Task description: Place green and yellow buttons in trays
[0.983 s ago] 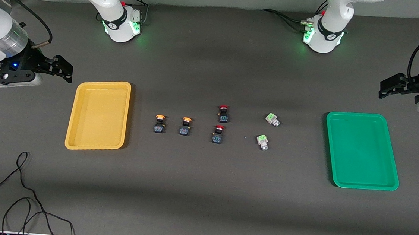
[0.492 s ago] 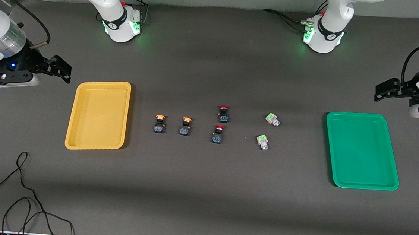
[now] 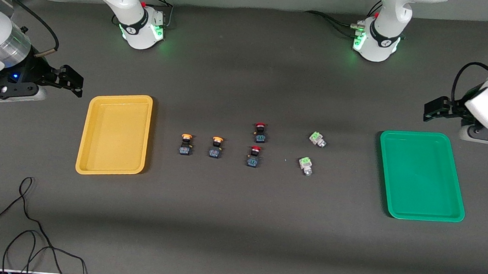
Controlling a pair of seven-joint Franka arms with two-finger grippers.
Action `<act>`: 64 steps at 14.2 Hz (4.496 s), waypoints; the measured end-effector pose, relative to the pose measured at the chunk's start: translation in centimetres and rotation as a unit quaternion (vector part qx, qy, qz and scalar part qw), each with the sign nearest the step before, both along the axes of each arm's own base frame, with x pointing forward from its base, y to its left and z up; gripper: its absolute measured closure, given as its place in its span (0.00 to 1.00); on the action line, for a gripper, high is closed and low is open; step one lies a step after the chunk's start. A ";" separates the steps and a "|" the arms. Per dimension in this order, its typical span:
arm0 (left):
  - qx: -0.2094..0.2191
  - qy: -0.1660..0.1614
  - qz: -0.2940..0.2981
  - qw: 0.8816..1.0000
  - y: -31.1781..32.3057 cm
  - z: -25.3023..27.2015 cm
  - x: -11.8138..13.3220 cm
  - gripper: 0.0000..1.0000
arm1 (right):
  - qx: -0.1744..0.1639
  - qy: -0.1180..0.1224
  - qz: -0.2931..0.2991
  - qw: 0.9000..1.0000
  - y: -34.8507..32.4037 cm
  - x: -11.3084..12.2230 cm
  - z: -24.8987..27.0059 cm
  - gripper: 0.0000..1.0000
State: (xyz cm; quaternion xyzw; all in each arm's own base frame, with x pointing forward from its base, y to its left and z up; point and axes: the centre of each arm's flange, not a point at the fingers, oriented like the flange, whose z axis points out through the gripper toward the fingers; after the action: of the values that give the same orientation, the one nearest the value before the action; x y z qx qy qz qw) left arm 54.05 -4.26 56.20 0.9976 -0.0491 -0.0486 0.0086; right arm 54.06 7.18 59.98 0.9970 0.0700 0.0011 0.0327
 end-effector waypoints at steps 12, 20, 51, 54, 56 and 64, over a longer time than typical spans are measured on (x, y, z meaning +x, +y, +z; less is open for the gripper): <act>0.003 -0.008 0.303 0.953 -21.4 -4.6 -5.5 0.00 | 0.037 0.016 -0.047 0.998 11.0 -0.9 -2.6 0.00; 0.015 -0.032 0.406 0.913 -22.9 -21.5 -6.0 0.00 | 0.062 0.050 -0.092 0.993 17.2 1.5 -17.4 0.00; 0.057 0.023 0.275 0.959 -9.2 -15.0 5.4 0.59 | 0.057 0.037 -0.132 0.989 15.1 1.2 -22.7 0.56; 0.036 0.034 0.209 0.977 2.9 -15.3 6.9 0.59 | 0.054 0.057 -0.136 0.988 9.3 1.2 -16.1 0.56; 0.026 0.041 0.167 0.985 9.1 -16.6 6.7 0.59 | 0.054 0.070 -0.118 0.989 4.7 1.4 -15.2 0.56; 0.030 0.063 0.108 0.992 10.6 -35.5 6.7 0.59 | 0.053 0.071 -0.067 0.994 -6.6 0.9 -23.0 0.56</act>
State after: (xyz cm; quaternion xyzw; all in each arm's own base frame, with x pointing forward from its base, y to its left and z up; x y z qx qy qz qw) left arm 60.73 6.33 20.74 0.9919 0.0607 -0.1112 -0.0130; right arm 55.00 0.60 37.01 0.9973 0.0051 -0.0686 -0.0248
